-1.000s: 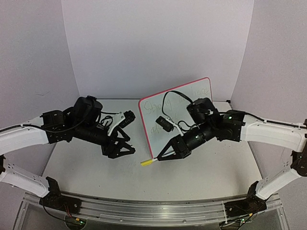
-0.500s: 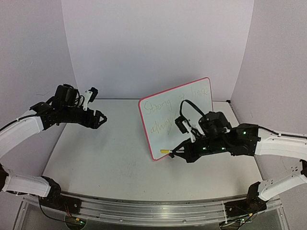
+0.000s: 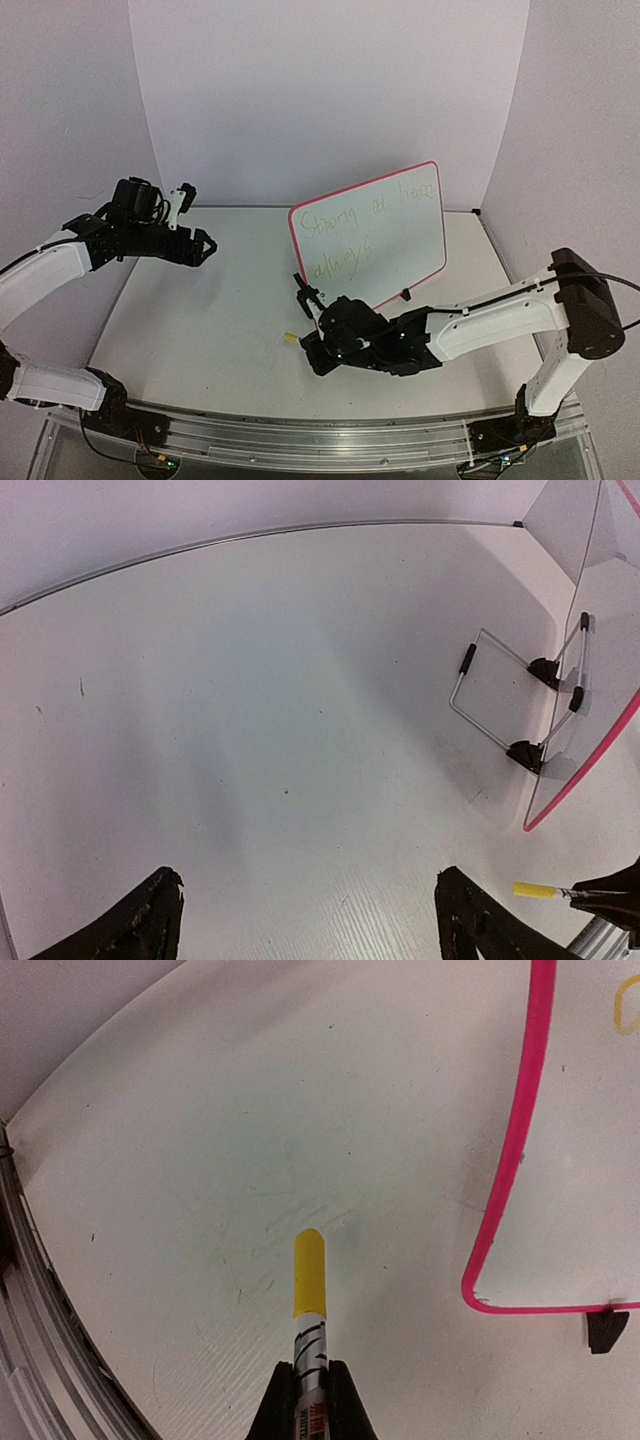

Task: Write a sentence on the whiteboard
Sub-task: Put down the whiteboard marker at the center of the board, then reset both arms

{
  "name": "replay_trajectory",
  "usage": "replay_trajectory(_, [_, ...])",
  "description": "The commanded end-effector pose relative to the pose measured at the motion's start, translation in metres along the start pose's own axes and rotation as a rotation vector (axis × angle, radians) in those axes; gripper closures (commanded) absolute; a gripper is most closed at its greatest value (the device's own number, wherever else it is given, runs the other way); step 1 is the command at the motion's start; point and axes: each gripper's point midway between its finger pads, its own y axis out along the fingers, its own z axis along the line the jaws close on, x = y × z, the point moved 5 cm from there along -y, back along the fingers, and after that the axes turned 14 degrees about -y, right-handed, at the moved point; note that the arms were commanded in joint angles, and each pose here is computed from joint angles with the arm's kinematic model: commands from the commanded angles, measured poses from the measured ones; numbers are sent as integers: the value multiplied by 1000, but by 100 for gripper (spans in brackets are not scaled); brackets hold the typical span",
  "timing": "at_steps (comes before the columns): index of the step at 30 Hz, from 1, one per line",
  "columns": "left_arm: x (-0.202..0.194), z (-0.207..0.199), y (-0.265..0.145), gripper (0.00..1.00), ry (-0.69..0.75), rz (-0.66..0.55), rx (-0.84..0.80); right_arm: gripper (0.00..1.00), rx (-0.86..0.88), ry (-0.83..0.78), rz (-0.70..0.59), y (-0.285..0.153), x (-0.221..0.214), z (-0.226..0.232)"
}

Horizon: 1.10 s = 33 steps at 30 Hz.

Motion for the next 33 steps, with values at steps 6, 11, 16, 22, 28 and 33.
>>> replay_trajectory(6, [1, 3, 0, 13, -9, -18, 18, 75, -50, 58, -92, 26, 29, 6])
replay_trajectory(11, [2, 2, -2, 12, -10, -24, 16, 57, -48, 48, -84, 18, 22, 2])
replay_trajectory(16, [3, 2, -3, 12, -30, -27, 19, 46, -82, 43, -99, 1, 22, -8])
replay_trajectory(22, [18, 1, -13, 10, -137, -41, 55, 2, -174, 20, -119, -37, 24, -31])
replay_trajectory(28, [29, 15, -14, 3, -243, -200, 127, 2, -242, 78, -77, -57, 0, -84])
replay_trajectory(33, [31, 46, 7, 1, -262, -210, 219, 2, -322, 225, -73, -81, -22, -160])
